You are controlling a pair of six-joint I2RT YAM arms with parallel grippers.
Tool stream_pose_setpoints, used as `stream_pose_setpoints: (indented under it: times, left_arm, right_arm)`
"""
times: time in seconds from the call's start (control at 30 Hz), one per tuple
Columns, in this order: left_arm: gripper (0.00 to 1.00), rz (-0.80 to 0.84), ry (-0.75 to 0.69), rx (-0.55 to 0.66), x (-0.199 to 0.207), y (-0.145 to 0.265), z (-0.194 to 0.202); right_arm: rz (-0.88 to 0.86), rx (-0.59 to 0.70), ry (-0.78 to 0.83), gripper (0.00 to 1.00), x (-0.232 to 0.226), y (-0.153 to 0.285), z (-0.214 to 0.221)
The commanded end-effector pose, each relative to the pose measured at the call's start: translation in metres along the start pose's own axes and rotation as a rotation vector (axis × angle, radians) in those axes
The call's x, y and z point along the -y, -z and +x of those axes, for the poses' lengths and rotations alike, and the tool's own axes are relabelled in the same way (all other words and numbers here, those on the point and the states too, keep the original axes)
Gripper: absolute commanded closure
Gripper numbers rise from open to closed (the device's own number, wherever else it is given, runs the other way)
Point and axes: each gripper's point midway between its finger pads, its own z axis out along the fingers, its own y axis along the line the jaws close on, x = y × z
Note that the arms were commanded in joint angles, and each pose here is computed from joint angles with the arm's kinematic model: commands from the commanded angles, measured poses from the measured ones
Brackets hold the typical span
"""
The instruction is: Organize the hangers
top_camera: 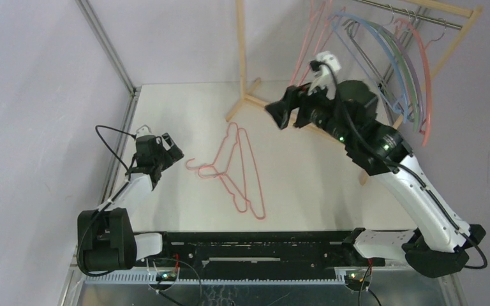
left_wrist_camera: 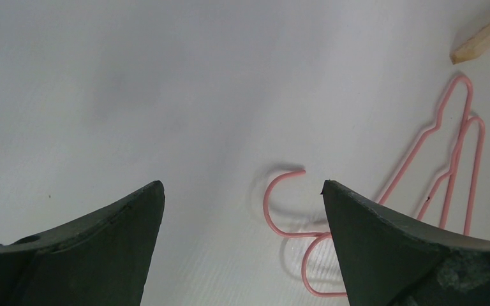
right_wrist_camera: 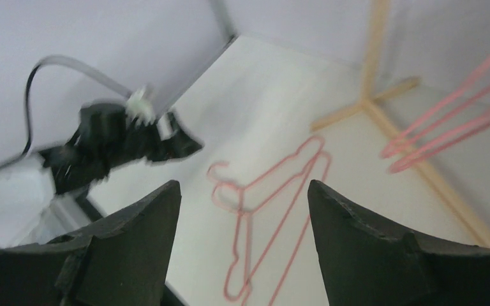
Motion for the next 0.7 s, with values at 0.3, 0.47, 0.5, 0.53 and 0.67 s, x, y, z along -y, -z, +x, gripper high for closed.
stream_pose_setpoints:
  times: [0.3,0.47,0.5,0.53,0.67]
  left_arm:
    - [0.01,0.037,0.043,0.068,0.014,0.002,-0.027]
    - [0.01,0.035,0.048,0.067,0.012,0.004,-0.023]
    - [0.01,0.034,0.050,0.068,0.012,0.005,-0.023]
    - [0.01,0.035,0.052,0.069,0.011,0.005,-0.023]
    - [0.01,0.035,0.055,0.073,0.011,0.005,-0.023]
  right_arm:
    - [-0.277,-0.575,0.128,0.31,-0.061,-0.060,0.224]
    - [-0.275,-0.677,0.168,0.39,-0.061,-0.092,0.273]
    - [-0.272,-0.696,0.190,0.40,-0.061,-0.097,0.282]
    - [-0.271,-0.709,0.210,0.41,-0.063,-0.102,0.288]
    - [-0.282,-0.769,0.243,0.41,-0.071,-0.115,0.319]
